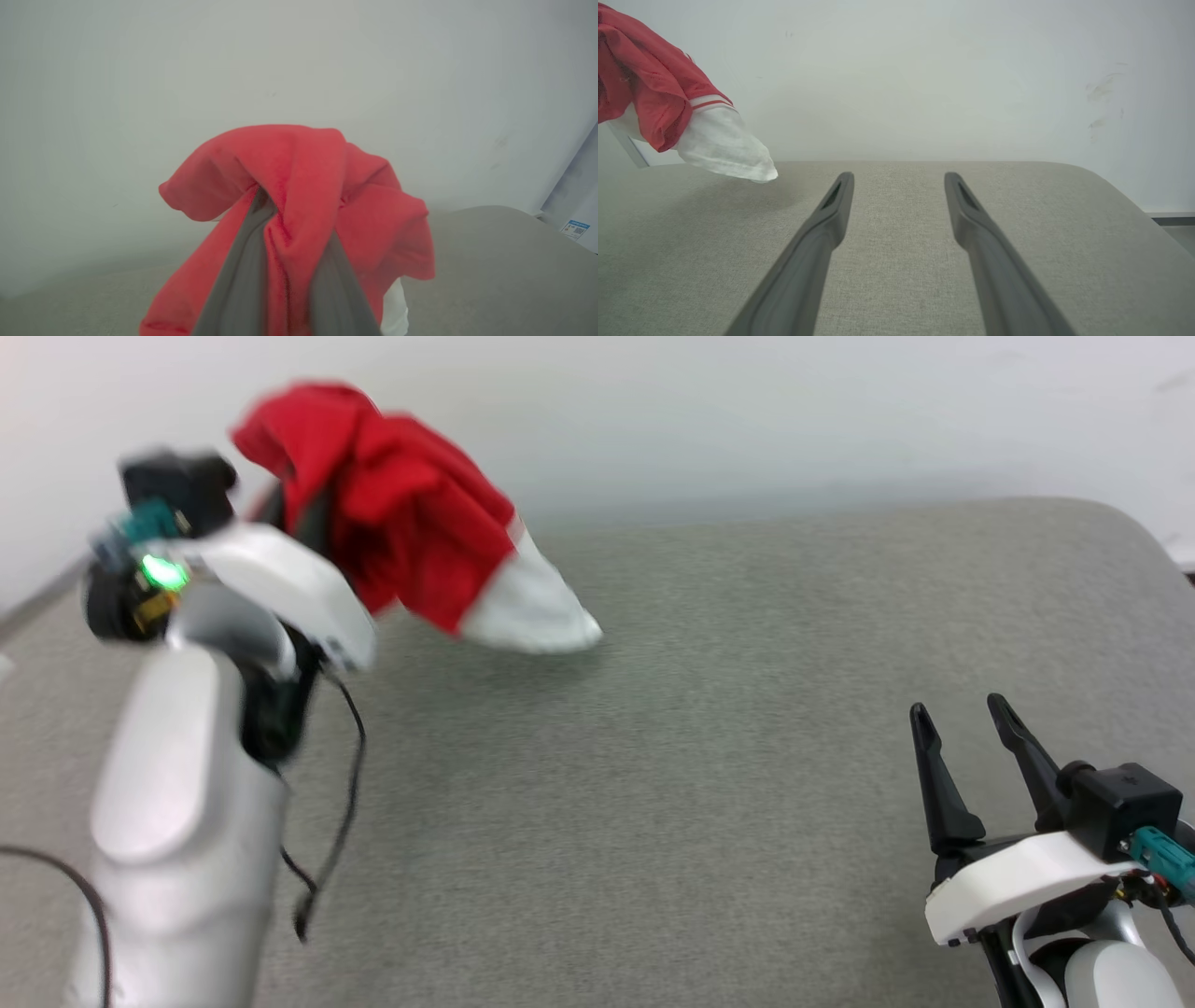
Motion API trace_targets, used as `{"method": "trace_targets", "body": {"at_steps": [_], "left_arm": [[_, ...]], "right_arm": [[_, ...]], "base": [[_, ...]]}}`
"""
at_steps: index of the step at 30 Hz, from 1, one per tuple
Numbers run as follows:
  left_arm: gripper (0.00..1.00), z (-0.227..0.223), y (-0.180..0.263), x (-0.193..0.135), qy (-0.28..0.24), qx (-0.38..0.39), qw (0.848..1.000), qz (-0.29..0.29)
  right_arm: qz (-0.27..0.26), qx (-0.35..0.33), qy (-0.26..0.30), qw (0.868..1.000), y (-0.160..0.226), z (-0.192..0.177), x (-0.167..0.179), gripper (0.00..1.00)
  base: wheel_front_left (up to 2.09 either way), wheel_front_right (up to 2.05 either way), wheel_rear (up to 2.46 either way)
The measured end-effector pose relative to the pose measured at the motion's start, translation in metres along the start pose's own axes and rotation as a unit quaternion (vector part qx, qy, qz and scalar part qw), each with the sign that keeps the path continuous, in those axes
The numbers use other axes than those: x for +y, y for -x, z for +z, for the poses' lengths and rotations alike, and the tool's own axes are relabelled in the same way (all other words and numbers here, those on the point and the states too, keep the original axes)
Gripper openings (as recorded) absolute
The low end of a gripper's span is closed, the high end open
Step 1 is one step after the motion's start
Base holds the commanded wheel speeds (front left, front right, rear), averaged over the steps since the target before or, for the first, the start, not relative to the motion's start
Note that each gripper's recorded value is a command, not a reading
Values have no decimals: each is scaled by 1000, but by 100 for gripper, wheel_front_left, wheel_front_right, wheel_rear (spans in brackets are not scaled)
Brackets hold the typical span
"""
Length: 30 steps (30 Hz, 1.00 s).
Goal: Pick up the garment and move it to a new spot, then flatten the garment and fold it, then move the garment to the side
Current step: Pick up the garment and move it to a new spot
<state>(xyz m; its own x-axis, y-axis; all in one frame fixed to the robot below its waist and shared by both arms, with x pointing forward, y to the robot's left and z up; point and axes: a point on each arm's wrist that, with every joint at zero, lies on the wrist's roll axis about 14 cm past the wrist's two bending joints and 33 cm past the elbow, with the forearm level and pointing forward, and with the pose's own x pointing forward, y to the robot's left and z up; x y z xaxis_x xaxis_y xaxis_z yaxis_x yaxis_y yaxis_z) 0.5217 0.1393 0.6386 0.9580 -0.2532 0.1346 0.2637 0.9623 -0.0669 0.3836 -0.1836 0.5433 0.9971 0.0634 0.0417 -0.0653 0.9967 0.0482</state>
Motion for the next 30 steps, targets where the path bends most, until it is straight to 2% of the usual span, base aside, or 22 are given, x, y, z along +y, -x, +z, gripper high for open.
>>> {"method": "trace_targets", "body": {"at_steps": [6, 9, 10, 15, 16, 17, 25, 30], "left_arm": [[0, -89, 33, -68, 35, 82, 993, -78], [0, -135, 63, -108, 71, 139, 981, -116], [0, -165, 89, -138, 112, 183, 967, -138], [2, -190, 116, -153, 149, 219, 954, -140], [46, -189, 117, -155, 155, 216, 954, -139], [100, -185, 117, -158, 156, 204, 956, -140], [100, -105, 103, -147, 116, 29, 987, -111], [100, -68, 103, -110, 87, -35, 994, -46]], "right_arm": [[-34, 14, 0, 999, 14, -8, -21, 100], [-39, 18, 1, 999, 12, -10, -25, 100], [-39, 21, 1, 999, 8, -12, -25, 100], [-34, 17, 2, 999, 0, -10, -23, 100], [-34, 16, 2, 999, 0, -9, -24, 100], [-35, 14, 2, 999, -1, -8, -24, 100], [-30, 1, 2, 1000, 6, 2, -20, 100], [-22, -4, 1, 1000, 12, 7, -14, 100]], "base": [[0, 0, 0], [0, 0, 0], [0, 0, 0], [0, 0, 0], [0, 0, 0], [0, 0, 0], [0, 0, 0], [0, 0, 0]]}}
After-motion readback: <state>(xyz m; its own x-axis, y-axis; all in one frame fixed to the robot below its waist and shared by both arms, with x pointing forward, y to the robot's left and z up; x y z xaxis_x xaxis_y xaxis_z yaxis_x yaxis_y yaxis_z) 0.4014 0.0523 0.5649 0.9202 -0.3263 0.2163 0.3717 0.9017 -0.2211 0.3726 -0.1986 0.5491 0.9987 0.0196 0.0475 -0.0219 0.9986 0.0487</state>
